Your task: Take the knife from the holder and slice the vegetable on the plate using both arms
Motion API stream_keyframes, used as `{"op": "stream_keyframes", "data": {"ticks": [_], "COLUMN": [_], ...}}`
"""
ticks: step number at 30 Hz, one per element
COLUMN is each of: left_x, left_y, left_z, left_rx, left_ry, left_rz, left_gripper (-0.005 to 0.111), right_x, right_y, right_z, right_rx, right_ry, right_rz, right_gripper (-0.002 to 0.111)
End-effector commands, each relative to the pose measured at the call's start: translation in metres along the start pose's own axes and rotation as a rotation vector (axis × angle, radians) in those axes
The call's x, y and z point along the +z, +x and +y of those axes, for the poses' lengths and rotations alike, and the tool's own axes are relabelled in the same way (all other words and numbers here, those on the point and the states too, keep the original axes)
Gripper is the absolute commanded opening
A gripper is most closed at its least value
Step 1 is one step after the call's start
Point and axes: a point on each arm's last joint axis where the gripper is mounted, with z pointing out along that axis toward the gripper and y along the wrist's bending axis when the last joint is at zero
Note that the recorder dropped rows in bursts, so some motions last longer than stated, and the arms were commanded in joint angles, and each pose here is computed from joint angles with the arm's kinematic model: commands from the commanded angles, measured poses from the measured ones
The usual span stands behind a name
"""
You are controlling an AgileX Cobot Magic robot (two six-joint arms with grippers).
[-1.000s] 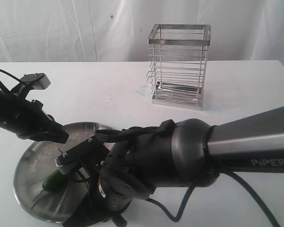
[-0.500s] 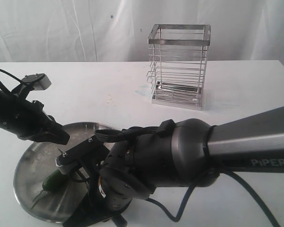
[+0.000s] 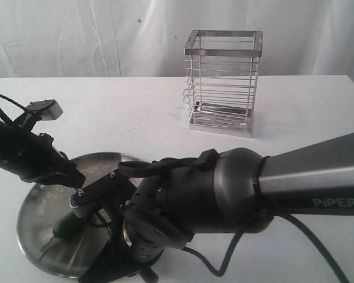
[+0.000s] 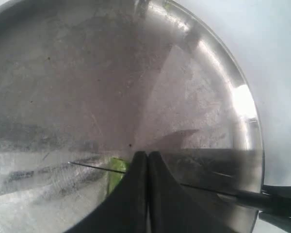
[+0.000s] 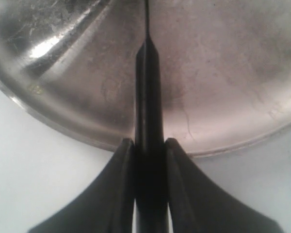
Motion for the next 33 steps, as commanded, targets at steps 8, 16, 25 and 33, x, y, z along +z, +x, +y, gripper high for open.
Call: {"op": "stream_keyframes", "data": {"ticks": [8,16,25,33], "left_x": [0.002,0.035,0.039,0.0], "left_y": [0.001,0.012,0.008,-0.018], "left_z": [-0.001,0.01,0.016,-0.007], "left_rx": [-0.004,0.023,0.017,0.106], "left_ry": [0.003,-0.028,-0.051,-0.053], "left_rz": [-0.007,0.1,0.106,-0.02], "left_gripper": [0.0,0.0,0.0,0.0], "right_x": [-0.001,-0.001,-0.001,-0.001], "right_y": [-0.001,0.0,0.001,0.002], "right_z": [0.002,0.002,0.002,0.001], "right_rx": [-0.008,-0.008,-0.016,-0.019], "right_ry": [-0.005,-0.004,0.002,0.009], "right_rz": [-0.004,-0.002,0.012,0.025], "right_gripper": [0.0,0.0,0.0,0.0]}}
